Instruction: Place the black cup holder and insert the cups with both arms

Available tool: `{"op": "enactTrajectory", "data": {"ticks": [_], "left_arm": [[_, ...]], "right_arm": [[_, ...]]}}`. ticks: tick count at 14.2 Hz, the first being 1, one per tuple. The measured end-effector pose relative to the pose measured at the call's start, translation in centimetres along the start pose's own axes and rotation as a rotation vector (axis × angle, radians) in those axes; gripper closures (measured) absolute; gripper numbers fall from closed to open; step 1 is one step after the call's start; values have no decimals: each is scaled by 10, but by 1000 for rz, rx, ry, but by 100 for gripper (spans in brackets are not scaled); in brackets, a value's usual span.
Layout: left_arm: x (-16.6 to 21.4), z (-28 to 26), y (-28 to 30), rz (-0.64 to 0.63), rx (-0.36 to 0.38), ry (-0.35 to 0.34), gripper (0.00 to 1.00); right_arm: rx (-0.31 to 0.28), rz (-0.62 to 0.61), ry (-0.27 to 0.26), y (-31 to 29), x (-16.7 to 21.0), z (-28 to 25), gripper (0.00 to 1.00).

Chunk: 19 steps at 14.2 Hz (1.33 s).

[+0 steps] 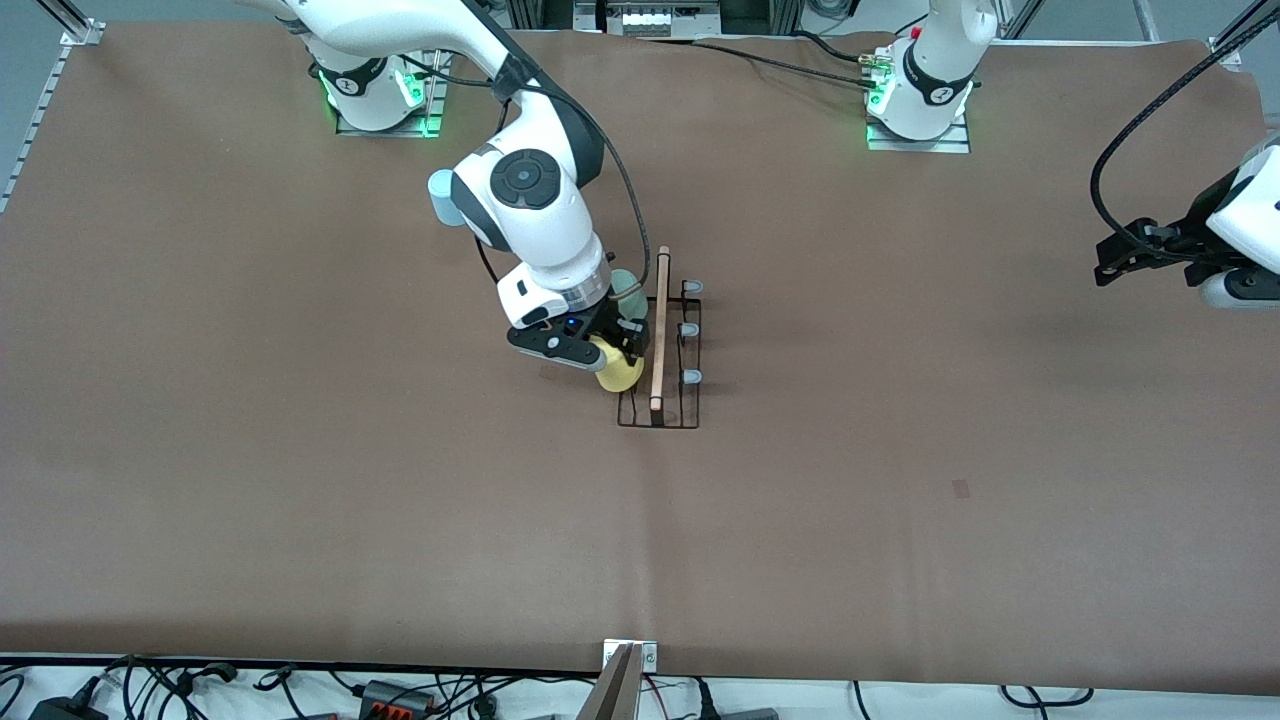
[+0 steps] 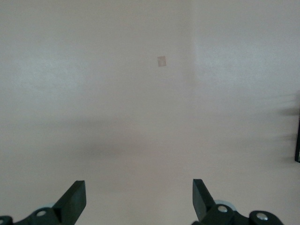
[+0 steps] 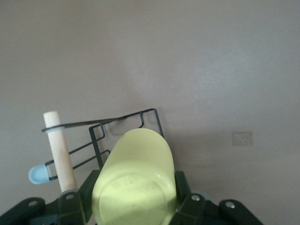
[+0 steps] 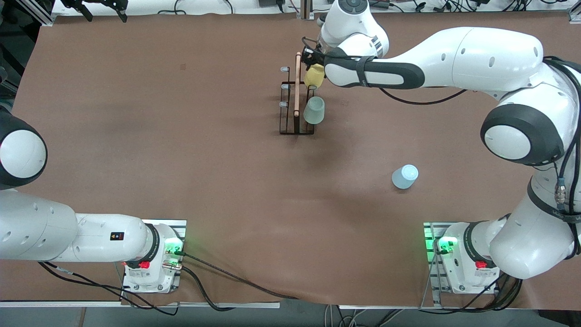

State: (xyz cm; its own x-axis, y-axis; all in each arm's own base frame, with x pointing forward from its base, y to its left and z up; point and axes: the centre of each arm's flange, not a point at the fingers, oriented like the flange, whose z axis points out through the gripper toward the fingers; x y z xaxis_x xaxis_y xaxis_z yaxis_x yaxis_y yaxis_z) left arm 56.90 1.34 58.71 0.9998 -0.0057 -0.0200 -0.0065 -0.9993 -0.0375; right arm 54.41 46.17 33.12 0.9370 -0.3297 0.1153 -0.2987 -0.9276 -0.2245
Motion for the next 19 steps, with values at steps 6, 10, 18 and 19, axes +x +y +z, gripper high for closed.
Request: {"op": "enactTrajectory", "data": {"ticks": [6,10,18,19], "left_arm": [[0,-1,9,-1,0,2,0],[-1,-3,16,7,-1,-4,0],[-4,-17,24,21,-2,-8,0],[-4,-18,25,22,-2,-6,0]], "right_arm": [[-45,-39,1,6,10,-14,0],[-217,-197,-52,80,87,-114,0],[-321,-315,-158,315,199,-305,0],[-306,-278,-173,338,203,-317,0]]}}
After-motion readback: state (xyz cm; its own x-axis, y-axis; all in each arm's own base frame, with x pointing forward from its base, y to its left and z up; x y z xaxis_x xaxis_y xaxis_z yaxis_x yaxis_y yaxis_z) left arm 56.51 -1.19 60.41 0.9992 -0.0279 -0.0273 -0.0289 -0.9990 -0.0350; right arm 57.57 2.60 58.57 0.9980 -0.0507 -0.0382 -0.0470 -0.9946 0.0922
